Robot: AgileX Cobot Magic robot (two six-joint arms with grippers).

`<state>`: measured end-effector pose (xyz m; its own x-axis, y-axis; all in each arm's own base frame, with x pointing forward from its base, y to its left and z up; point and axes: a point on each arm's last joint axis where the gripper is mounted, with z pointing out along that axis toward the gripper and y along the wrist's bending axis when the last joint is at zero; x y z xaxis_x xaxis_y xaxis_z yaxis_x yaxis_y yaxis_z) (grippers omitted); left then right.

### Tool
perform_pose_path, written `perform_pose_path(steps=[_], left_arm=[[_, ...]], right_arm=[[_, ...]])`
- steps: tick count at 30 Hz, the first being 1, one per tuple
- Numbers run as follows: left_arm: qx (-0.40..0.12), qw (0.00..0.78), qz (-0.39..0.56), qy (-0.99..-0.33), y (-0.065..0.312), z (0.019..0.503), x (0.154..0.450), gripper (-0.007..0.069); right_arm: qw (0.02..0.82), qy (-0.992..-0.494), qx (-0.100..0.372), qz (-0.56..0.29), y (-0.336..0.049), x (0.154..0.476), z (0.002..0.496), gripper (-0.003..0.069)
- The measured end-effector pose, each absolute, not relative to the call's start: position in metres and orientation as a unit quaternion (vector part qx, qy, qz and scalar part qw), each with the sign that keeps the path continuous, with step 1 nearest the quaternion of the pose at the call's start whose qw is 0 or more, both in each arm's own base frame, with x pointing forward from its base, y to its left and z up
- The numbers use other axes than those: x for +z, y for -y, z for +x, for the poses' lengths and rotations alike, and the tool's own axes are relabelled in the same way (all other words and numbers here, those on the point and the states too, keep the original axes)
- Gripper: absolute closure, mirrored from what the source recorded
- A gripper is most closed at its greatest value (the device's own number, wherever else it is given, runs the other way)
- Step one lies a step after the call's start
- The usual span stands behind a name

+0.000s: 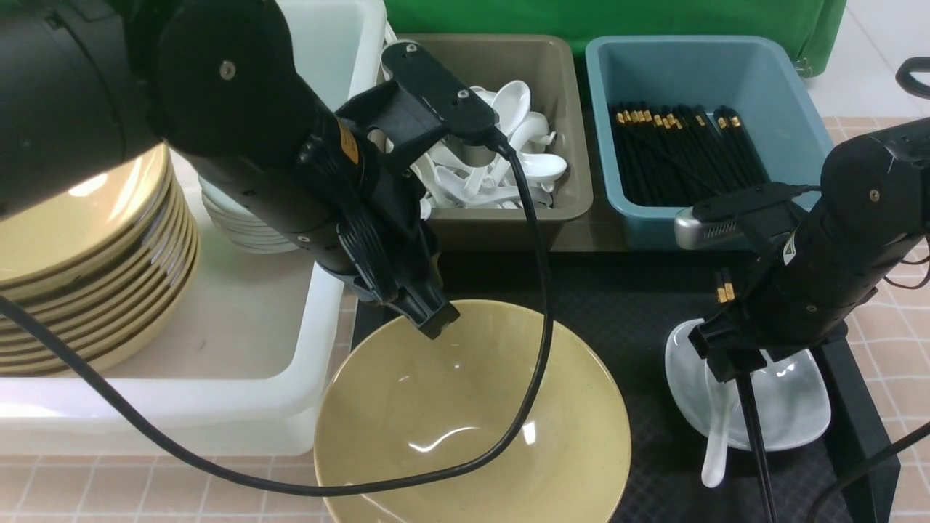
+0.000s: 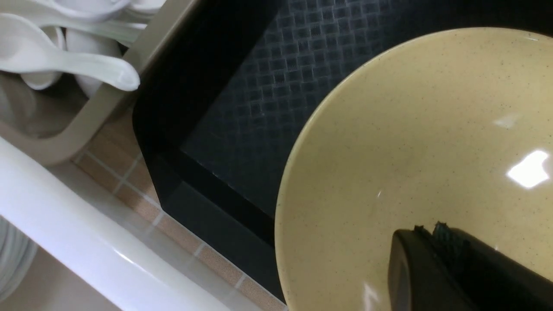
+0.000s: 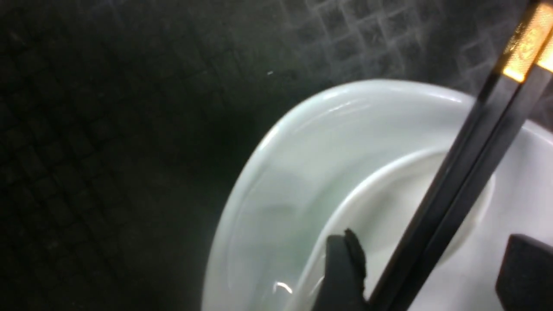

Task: On brown table put chopsticks spoon bowls plates into blue grey white boxes.

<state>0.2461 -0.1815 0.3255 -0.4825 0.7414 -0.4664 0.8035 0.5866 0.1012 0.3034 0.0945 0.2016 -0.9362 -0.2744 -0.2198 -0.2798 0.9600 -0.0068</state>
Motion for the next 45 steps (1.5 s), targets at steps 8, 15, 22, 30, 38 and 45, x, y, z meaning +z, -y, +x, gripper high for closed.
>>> perform_pose_path(steps=[8, 15, 22, 30, 38, 45], left_arm=[[-0.065, 0.237, 0.45, -0.858, 0.181, 0.246, 0.325, 0.0624], [-0.063, 0.238, 0.451, -0.858, 0.181, 0.246, 0.326, 0.0624], [-0.063, 0.237, 0.451, -0.858, 0.181, 0.246, 0.325, 0.0624], [-0.061, 0.238, 0.451, -0.858, 0.181, 0.247, 0.325, 0.0624], [-0.075, 0.269, 0.423, -0.862, 0.18, 0.259, 0.324, 0.0624], [-0.124, 0.365, 0.377, -0.842, 0.206, 0.304, 0.318, 0.0624]], right_arm=[[0.098, -0.985, 0.01, -0.143, -0.096, 0.193, 0.305, 0.0216], [0.087, -0.985, 0.009, -0.146, -0.099, 0.187, 0.306, 0.0287], [0.077, -0.986, 0.008, -0.149, -0.099, 0.186, 0.304, 0.0459], [0.082, -0.984, 0.008, -0.157, -0.098, 0.199, 0.299, 0.0495], [0.188, -0.966, 0.02, -0.173, -0.095, 0.267, 0.294, 0.0495], [0.363, -0.921, 0.024, -0.14, -0.081, 0.335, 0.343, 0.0495]])
